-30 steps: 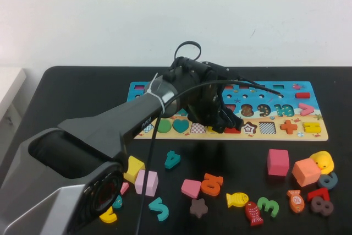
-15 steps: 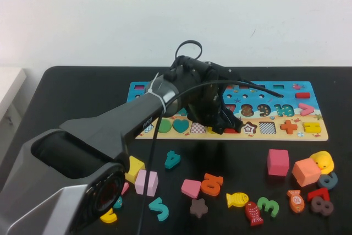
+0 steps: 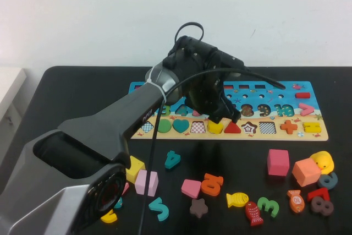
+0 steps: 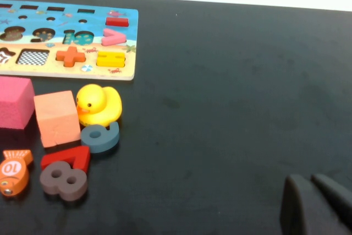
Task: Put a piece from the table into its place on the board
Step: Place the "five-pointed star" into the hole of the five-pointed star
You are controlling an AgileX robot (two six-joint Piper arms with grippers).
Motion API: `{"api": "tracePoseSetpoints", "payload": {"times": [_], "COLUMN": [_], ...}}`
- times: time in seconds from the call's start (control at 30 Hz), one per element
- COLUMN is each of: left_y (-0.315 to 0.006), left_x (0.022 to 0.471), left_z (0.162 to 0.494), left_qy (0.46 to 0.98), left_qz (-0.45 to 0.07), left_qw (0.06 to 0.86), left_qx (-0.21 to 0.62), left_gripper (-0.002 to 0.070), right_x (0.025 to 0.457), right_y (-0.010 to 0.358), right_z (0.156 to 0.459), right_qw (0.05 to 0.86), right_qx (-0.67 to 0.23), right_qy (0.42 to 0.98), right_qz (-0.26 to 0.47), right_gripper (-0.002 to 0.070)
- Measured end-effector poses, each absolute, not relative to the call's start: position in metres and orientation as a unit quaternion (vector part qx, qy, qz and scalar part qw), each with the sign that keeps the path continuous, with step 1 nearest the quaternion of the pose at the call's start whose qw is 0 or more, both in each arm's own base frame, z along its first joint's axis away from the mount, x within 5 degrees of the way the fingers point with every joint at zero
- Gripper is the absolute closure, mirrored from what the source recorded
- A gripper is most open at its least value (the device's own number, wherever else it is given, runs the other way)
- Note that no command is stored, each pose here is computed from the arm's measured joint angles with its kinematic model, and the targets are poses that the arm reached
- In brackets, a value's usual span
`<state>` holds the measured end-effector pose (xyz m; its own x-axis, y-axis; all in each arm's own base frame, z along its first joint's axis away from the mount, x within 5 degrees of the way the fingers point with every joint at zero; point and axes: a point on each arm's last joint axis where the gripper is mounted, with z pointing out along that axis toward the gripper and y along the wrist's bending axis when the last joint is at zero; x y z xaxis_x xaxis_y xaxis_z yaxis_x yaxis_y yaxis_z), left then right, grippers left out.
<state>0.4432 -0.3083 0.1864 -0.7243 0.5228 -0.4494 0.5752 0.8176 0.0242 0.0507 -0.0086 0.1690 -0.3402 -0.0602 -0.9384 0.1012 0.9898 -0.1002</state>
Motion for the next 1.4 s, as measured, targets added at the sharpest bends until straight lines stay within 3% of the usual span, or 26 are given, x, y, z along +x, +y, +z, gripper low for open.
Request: {"api": "tracePoseSetpoints", "payload": {"times": [0.2, 0.37, 0.47, 0.6, 1.13, 1.4], "left_y": [-0.297, -0.299, -0.301, -0.302, -0.304, -0.309], "left_x": [0.444, 0.443, 0.444, 0.445, 0.445, 0.444], "left_z": [0.184, 0.179, 0.168, 0.151, 0.151, 0.175], "left_qy": [0.930, 0.934, 0.936, 0.939, 0.939, 0.937], "left_qz": [0.003, -0.005, -0.006, -0.006, -0.012, -0.044], "left_qw": [0.207, 0.199, 0.191, 0.178, 0.178, 0.195], "left_qx": [0.302, 0.296, 0.296, 0.294, 0.293, 0.287], "left_gripper": [0.0446, 0.0613, 0.0657, 0.0671, 0.0675, 0.0675], "right_x": [0.051, 0.051, 0.051, 0.051, 0.051, 0.051], "right_y": [-0.009, -0.009, -0.009, -0.009, -0.009, -0.009], "right_z": [0.169, 0.169, 0.169, 0.169, 0.169, 0.169], "right_qw": [0.574, 0.574, 0.574, 0.574, 0.574, 0.574], "right_qx": [0.013, 0.013, 0.013, 0.013, 0.013, 0.013], "right_qy": [0.816, 0.816, 0.816, 0.816, 0.816, 0.816], "right_qz": [-0.070, -0.070, -0.070, -0.070, -0.070, -0.070], "right_gripper": [0.0657, 0.0657, 0.0658, 0.0657, 0.0657, 0.0658]}}
